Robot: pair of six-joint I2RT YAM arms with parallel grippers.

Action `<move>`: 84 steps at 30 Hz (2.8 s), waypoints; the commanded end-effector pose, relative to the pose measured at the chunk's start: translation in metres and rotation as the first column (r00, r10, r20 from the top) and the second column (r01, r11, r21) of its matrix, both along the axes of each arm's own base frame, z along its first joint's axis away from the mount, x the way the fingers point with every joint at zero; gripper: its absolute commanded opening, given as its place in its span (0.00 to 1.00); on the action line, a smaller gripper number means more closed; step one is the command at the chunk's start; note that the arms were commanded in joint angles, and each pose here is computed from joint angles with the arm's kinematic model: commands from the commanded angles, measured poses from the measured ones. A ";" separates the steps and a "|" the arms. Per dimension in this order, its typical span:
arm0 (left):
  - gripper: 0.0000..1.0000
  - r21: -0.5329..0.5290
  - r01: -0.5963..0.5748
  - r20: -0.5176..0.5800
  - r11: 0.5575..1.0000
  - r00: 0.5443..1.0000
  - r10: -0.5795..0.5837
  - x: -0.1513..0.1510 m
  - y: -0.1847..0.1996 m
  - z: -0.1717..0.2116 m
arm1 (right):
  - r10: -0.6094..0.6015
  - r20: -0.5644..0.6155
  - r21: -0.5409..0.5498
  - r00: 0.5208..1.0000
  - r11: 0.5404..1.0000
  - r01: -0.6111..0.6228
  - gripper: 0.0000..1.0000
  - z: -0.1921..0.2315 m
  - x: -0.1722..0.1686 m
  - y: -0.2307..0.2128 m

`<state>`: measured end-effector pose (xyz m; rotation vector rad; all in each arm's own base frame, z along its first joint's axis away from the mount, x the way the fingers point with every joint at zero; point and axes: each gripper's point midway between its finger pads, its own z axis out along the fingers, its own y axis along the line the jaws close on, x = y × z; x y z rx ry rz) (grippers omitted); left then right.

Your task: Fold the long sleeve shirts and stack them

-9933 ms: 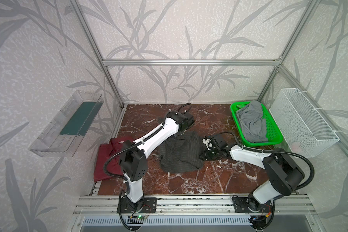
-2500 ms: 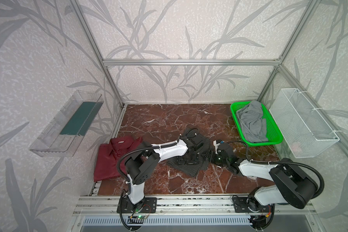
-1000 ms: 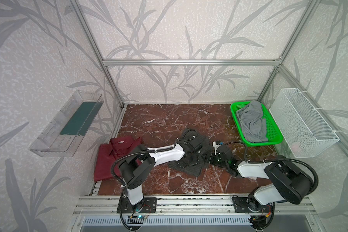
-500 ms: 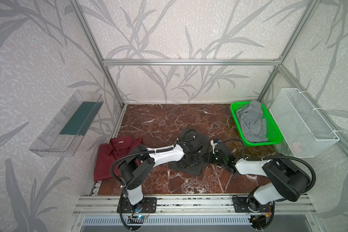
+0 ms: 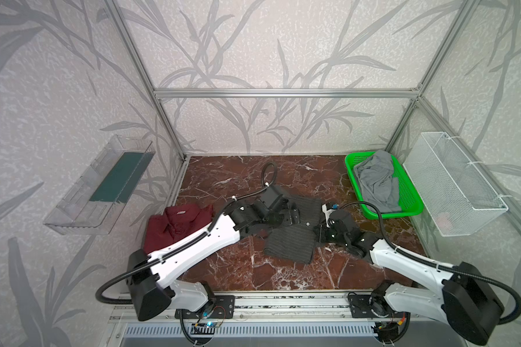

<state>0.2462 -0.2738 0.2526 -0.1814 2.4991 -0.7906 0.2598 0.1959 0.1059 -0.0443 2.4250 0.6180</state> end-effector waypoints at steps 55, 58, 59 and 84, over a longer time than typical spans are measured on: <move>0.91 -0.240 -0.240 -0.005 0.941 0.969 0.246 -0.022 0.136 0.000 | 0.463 -0.421 -0.193 0.780 0.794 -0.576 0.48 -0.021 0.007 0.258; 0.92 -0.226 -0.247 -0.004 0.942 0.968 0.253 -0.025 0.139 -0.004 | 0.508 -0.409 -0.122 0.758 0.792 -0.598 0.56 -0.003 0.002 0.266; 0.92 -0.218 -0.254 -0.006 0.942 0.966 0.259 -0.025 0.141 -0.006 | 0.523 -0.405 -0.091 0.750 0.793 -0.602 0.58 0.004 0.000 0.269; 0.92 -0.055 -0.261 -0.193 0.964 0.950 0.247 -0.023 0.138 -0.106 | 0.070 -0.464 -0.280 0.883 0.934 -0.221 0.56 -0.059 0.030 0.006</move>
